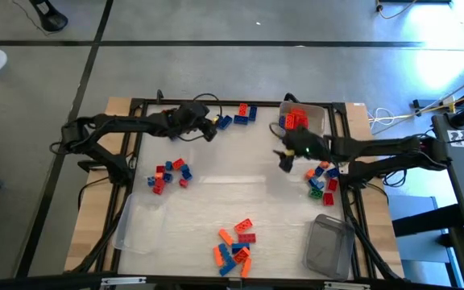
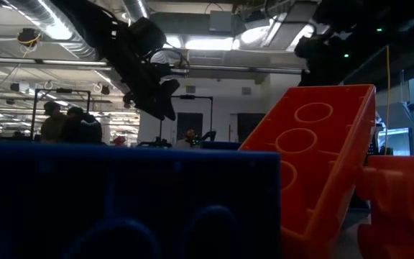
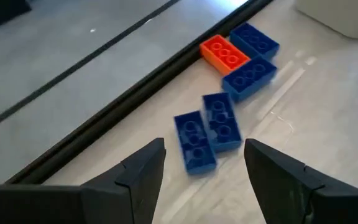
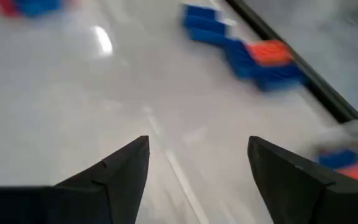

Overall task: Sort blocks by size
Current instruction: Put the blue game piece into the gray bin

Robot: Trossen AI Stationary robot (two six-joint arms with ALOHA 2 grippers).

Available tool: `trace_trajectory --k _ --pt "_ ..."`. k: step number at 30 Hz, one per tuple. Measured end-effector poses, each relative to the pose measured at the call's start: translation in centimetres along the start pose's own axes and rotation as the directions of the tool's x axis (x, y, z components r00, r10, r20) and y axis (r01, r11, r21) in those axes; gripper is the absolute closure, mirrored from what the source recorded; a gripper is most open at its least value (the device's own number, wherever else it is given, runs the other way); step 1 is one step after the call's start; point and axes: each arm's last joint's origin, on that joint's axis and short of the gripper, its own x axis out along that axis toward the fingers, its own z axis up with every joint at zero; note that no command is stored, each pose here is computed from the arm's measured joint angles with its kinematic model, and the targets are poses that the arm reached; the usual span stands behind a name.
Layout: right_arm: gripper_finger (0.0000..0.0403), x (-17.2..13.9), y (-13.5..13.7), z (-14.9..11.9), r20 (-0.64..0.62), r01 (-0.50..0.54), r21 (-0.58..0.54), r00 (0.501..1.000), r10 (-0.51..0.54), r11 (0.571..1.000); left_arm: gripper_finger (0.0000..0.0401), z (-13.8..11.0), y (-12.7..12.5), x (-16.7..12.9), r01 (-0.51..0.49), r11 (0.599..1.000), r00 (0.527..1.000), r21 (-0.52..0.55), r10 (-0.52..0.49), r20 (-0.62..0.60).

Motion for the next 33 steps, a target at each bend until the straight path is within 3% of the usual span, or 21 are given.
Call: trace_trajectory --k 10,21,33 --pt "0.0134 -0.6 4.0 -1.7 0.196 -0.18 -0.116 0.96 0.201 0.977 0.0191 -0.6 0.1 2.9 0.016 0.999 0.995 -0.042 -0.02 -0.096" --pt "0.0134 -0.7 4.2 -1.6 0.214 -0.185 -0.142 0.954 0.212 0.972 0.0191 -1.3 -1.2 7.2 0.002 1.0 0.977 0.006 -0.001 -0.212" --pt "0.0134 -0.7 4.2 -1.6 0.214 -0.184 -0.142 0.954 0.212 0.973 0.0191 -2.0 -0.6 8.4 -0.011 1.0 0.97 0.025 0.017 -0.244"
